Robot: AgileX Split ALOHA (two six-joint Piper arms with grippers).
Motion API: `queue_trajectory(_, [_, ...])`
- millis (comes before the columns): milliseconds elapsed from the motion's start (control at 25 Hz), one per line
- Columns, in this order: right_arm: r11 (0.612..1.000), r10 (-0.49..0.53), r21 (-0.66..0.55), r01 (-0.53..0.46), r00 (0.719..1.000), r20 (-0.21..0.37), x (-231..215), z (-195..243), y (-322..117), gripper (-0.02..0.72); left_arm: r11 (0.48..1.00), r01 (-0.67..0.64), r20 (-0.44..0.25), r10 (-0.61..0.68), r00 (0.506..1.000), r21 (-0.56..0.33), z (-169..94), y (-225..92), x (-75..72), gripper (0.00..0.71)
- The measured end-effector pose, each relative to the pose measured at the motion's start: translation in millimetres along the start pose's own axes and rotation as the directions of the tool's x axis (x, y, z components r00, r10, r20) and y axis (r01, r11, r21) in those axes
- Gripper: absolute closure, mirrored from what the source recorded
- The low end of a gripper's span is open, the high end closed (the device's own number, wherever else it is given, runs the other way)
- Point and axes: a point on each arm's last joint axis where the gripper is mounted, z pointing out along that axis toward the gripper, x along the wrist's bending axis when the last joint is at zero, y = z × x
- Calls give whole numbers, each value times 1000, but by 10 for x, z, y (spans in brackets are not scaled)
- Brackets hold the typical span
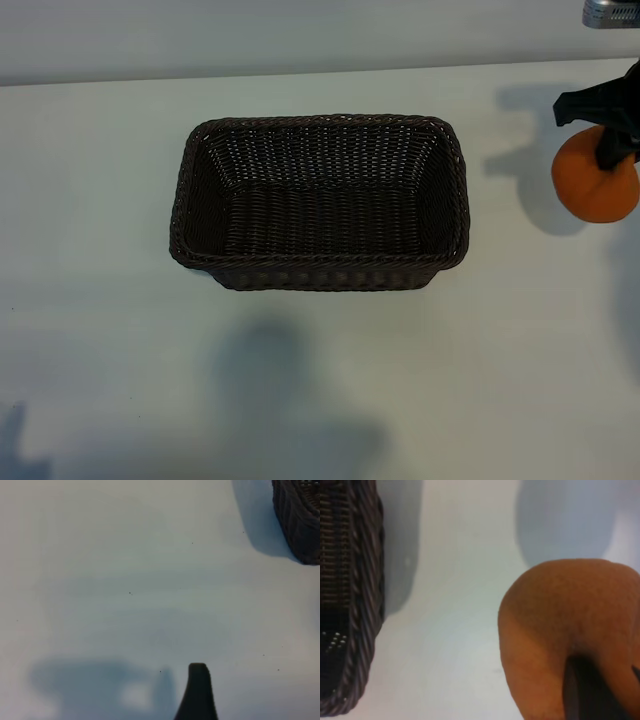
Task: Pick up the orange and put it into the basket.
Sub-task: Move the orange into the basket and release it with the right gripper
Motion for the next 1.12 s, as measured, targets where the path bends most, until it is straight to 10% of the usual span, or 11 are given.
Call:
queue_trajectory(640, [977,-205,-103,188,959,-196,912,-366,52,619,1000,-2,0,2,1000,0,0,0,0,118])
queue_trajectory(1120, [935,-355,-81,346,907,-228,1574,-78,-14,619,1000,-2,0,2,1000,0,0,0,0,118])
